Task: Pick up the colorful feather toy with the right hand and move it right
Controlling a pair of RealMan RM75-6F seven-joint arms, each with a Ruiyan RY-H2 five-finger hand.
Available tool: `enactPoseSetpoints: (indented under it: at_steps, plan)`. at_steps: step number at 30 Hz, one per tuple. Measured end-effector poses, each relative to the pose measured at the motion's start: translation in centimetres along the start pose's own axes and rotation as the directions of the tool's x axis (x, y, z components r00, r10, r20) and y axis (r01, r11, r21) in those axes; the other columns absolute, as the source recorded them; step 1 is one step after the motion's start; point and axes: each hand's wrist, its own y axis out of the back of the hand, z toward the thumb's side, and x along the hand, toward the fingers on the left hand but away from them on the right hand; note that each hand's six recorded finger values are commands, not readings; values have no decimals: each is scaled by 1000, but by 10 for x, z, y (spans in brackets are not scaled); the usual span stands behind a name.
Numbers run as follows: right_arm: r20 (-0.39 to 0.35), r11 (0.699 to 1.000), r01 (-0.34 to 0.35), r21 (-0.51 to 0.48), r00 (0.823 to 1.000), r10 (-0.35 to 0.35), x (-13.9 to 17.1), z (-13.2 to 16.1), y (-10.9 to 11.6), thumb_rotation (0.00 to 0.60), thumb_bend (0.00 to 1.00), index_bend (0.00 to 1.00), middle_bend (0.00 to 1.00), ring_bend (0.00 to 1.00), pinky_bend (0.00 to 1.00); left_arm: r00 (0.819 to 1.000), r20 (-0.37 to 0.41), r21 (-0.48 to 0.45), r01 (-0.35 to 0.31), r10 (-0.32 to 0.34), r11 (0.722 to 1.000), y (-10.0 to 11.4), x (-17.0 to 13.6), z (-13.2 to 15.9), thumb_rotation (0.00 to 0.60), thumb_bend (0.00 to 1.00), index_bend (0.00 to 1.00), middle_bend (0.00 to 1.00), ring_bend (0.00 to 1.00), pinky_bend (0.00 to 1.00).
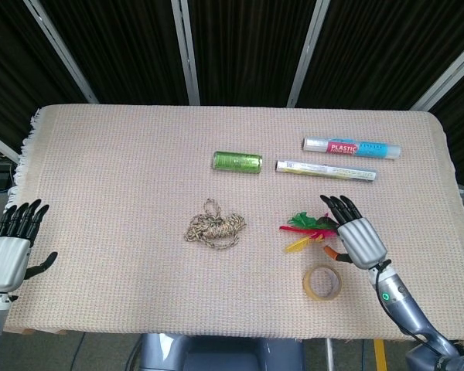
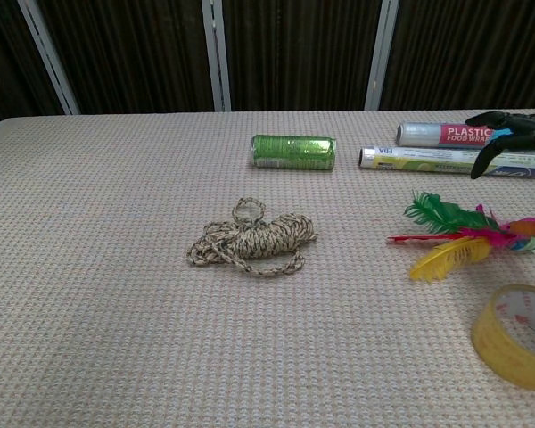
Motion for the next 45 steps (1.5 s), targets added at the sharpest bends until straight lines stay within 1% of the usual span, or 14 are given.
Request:
enactPoseSetpoints:
  at_steps: [4, 8, 14, 19, 23, 26, 29, 31, 34, 39, 42, 45]
  plan:
    - [4, 998, -63, 21, 998, 63, -16, -1, -16, 600, 196, 330, 0, 0, 0, 1000, -10, 10, 10, -9, 1000, -3, 2, -2, 600, 240, 0, 0, 0, 0]
    - [1, 995, -85, 51, 996, 85, -28, -2, -26, 600, 196, 330, 0, 0, 0, 1000, -13, 16, 24, -24, 1000, -7, 4, -1, 600, 242, 0, 0, 0, 0]
    - [-2, 990, -135, 50, 991, 136, -42, -4, -43, 600, 199, 340, 0, 0, 0, 997, -35, 36, 65, -63, 997, -17, 8, -3, 600, 242, 0, 0, 0, 0]
    - [-5, 984, -175, 42, 985, 175, -46, -3, -59, 600, 204, 377, 0, 0, 0, 996, -56, 39, 77, -74, 996, -20, 11, -7, 600, 243, 0, 0, 0, 0]
    - [-8, 982, -186, 32, 983, 186, -48, -1, -68, 600, 211, 429, 1, 0, 0, 995, -62, 38, 86, -84, 996, -22, 13, -9, 600, 246, 0, 0, 0, 0]
    - [-17, 983, -179, 30, 984, 179, -49, 1, -71, 600, 218, 498, 29, 0, 0, 994, -63, 38, 89, -86, 995, -22, 13, -9, 600, 245, 0, 0, 0, 0]
    - [-22, 987, -162, 21, 987, 162, -51, 3, -71, 600, 230, 585, 85, 0, 0, 995, -63, 35, 85, -83, 996, -21, 13, -10, 600, 246, 0, 0, 0, 0]
    - [-23, 990, -141, 10, 990, 141, -53, 4, -68, 600, 234, 637, 118, 0, 0, 995, -61, 34, 79, -77, 996, -19, 12, -9, 600, 249, 0, 0, 0, 0]
    - [-27, 995, -99, 2, 995, 99, -56, 5, -61, 600, 235, 676, 142, 0, 0, 995, -57, 32, 79, -77, 996, -19, 11, -8, 600, 245, 0, 0, 0, 0]
    - [-33, 1000, -30, 6, 999, 30, -59, 3, -43, 600, 235, 683, 154, 0, 0, 995, -53, 31, 81, -80, 996, -20, 10, -7, 600, 246, 0, 0, 0, 0]
    - [-26, 1000, 4, 20, 1000, -4, -59, -4, -29, 600, 235, 668, 154, 0, 0, 996, -50, 33, 82, -80, 996, -20, 9, -6, 600, 249, 0, 0, 0, 0]
    - [-3, 999, 33, 36, 999, -33, -59, -16, -13, 600, 236, 653, 151, 0, 0, 995, -52, 33, 83, -81, 996, -21, 7, -7, 600, 249, 0, 0, 0, 0]
